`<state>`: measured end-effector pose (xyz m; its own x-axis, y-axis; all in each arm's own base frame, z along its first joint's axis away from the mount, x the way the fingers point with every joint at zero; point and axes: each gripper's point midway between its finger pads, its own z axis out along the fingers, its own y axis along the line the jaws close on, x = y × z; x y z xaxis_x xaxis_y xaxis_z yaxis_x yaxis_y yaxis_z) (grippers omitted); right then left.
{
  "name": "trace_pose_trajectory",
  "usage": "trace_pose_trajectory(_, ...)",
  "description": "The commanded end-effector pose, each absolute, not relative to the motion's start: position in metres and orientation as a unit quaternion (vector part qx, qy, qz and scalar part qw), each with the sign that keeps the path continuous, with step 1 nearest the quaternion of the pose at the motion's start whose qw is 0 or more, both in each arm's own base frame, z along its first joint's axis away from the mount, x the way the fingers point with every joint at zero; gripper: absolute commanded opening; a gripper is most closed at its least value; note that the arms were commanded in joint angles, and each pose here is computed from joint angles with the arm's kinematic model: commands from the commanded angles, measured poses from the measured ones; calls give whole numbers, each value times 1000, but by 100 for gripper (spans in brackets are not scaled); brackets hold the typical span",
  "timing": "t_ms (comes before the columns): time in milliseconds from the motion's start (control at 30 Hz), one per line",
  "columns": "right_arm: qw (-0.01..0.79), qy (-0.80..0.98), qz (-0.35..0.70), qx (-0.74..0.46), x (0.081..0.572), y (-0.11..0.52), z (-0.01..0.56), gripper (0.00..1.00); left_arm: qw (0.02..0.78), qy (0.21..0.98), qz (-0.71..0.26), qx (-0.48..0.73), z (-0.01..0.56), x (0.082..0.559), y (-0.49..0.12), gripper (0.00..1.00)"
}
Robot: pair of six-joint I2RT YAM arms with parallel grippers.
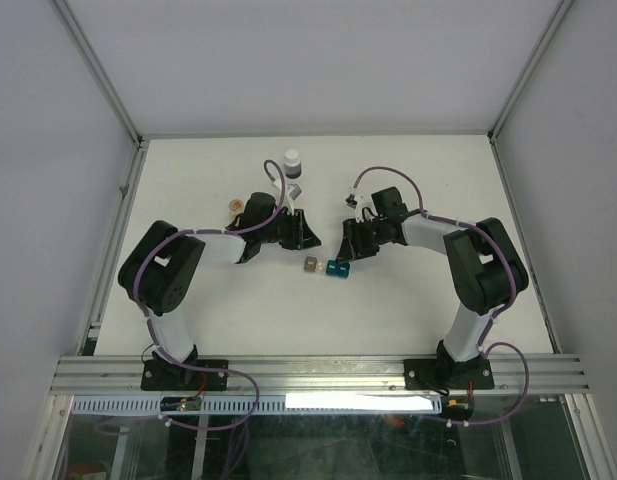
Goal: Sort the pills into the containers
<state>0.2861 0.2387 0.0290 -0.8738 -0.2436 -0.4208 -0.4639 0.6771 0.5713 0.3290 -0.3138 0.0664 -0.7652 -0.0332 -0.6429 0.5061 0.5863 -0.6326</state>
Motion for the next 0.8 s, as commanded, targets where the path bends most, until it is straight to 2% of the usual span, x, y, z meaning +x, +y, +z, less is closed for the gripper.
trace_pose_trajectory(0,171,910,319,-202,296,233,26,43,331,815,-447,165,91,322,-318,30)
trace_pose_trajectory(300,185,894,346,-218,297,239,46,51,357,826,-413,142,96,332,-307,33)
trace_pose_trajectory(600,190,877,382,-222,297,236,63,59,372,823,-407,138,108,318,-294,38)
trace_pose_trajectory(767,202,862,407,-224,300,229,78,62,375,814,-424,129,113,295,-284,53)
